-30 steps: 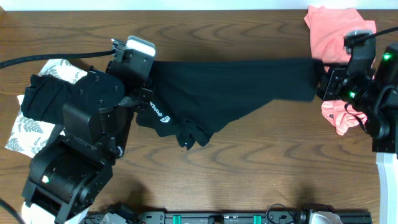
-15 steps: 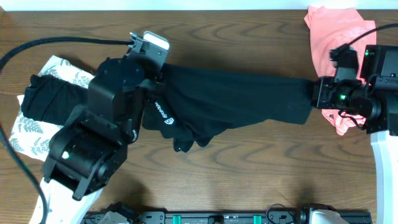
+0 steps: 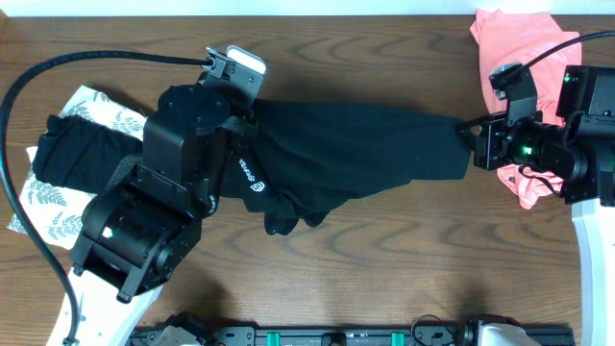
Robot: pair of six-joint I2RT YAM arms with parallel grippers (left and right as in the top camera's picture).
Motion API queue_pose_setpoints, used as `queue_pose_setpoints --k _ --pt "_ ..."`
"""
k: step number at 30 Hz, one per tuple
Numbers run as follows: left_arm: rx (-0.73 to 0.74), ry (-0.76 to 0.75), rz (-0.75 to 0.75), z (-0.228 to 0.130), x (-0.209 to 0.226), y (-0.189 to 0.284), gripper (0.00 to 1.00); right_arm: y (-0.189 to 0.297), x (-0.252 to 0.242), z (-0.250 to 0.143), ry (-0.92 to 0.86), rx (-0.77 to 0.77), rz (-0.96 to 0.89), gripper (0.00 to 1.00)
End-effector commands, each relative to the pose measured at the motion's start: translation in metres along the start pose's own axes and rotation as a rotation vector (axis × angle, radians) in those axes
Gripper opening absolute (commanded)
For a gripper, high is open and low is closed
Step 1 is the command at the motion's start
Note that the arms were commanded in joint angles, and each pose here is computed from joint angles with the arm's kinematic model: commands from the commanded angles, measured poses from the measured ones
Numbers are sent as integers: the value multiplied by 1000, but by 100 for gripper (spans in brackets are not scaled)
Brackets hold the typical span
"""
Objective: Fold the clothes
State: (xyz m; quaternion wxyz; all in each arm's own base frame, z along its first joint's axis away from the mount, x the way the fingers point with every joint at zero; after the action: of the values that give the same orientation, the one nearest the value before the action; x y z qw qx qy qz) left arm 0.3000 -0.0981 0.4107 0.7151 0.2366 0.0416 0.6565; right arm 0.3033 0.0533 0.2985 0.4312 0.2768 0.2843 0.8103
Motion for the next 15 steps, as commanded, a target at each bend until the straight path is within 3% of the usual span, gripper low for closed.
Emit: queue_pose_setpoints --k 1,4,6,9,15 --pt "-24 11 34 7 9 5 10 1 -9 1 -51 10 -48 1" --pt "-24 11 34 7 9 5 11 1 -21 -4 -145 31 -124 1" --pt "-24 11 34 7 9 5 10 8 -46 -16 -299 71 -309 1" --pt "-18 23 33 6 8 4 11 16 -72 -32 -390 124 -507 1" --pt "56 8 26 -8 1 -9 10 -7 -79 -61 -440 290 -498 1"
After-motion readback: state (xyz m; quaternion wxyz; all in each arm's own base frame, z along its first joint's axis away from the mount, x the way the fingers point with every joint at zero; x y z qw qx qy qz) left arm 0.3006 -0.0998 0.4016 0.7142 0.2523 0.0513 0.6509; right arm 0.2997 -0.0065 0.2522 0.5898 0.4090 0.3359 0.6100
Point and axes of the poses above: each gripper's point midway between its finger pads, its own y axis back along the fingers, its own x axis along the line the jaws close on, z = x × y, the point moved 2 cm from there along y, back along the fingers, and after that the axes turned 12 degrees about y, right-handed, at the moved point
